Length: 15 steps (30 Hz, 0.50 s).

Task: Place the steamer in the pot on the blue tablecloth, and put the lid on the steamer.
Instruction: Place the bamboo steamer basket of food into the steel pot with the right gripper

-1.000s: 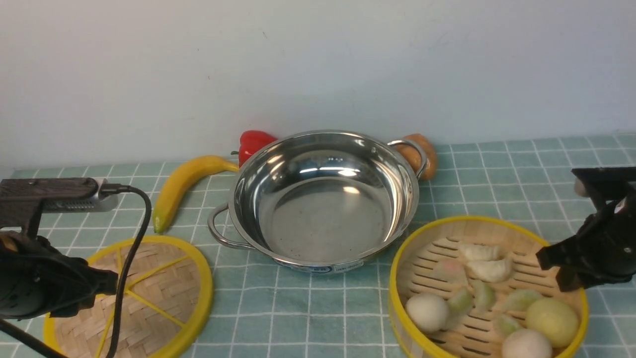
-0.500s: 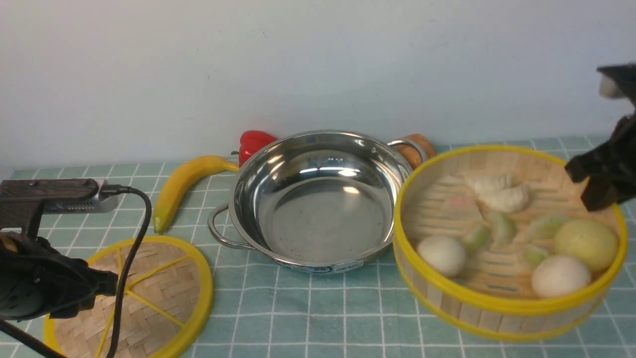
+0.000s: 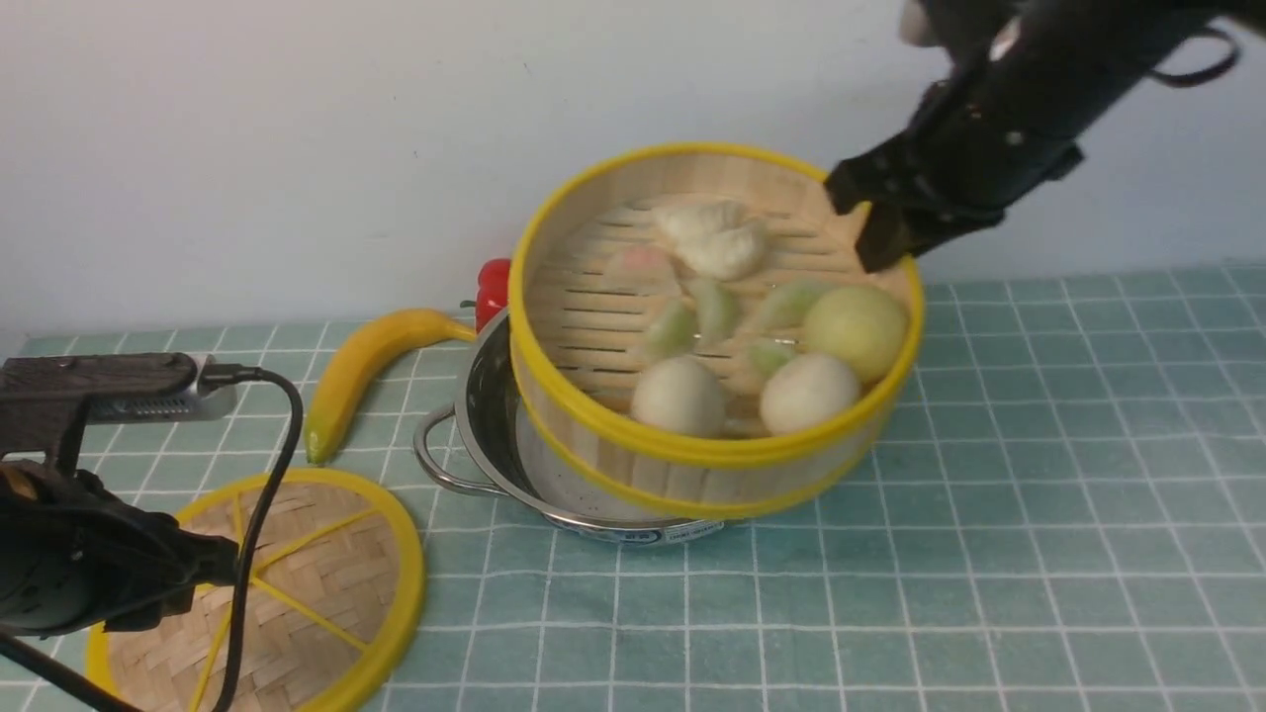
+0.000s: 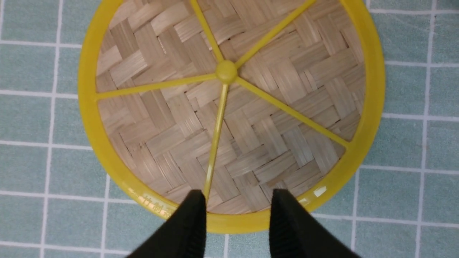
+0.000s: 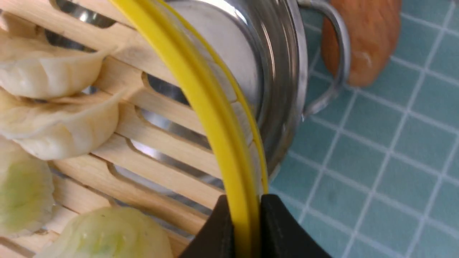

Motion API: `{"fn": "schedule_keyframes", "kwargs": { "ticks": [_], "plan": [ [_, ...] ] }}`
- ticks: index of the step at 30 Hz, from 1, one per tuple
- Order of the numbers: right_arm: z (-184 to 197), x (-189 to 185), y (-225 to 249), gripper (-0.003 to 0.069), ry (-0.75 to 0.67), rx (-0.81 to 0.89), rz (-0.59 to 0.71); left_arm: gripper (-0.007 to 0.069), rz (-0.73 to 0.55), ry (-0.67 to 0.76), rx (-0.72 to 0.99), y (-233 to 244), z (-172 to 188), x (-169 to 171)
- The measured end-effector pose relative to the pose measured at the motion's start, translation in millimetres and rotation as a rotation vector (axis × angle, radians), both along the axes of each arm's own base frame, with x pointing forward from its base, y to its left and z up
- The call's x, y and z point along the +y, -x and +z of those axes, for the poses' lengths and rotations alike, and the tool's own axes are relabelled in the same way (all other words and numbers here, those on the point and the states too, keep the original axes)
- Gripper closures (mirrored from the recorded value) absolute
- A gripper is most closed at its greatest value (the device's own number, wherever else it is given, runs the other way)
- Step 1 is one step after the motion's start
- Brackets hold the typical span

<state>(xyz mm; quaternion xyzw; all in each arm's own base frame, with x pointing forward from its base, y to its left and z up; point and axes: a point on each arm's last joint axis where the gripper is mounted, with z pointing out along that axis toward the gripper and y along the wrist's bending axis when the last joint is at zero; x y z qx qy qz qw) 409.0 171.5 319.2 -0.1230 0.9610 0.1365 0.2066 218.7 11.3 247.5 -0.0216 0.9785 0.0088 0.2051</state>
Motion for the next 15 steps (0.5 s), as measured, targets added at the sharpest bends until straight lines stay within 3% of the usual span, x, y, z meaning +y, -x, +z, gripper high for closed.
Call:
{"fn": "schedule_keyframes", "kwargs": {
  "ticks": [7,15],
  "plan": [
    [-19.6,31.0,-50.6,0.0571,-0.024,-0.084,-0.009,0.0382,0.0,0.0,-0.024,-2.0,0.8,0.0],
    [-46.7,38.2,-67.0,0.0571,-0.027,-0.056,-0.033,0.0382,0.0,0.0,-0.027,-2.3,1.0,0.0]
  ]
}}
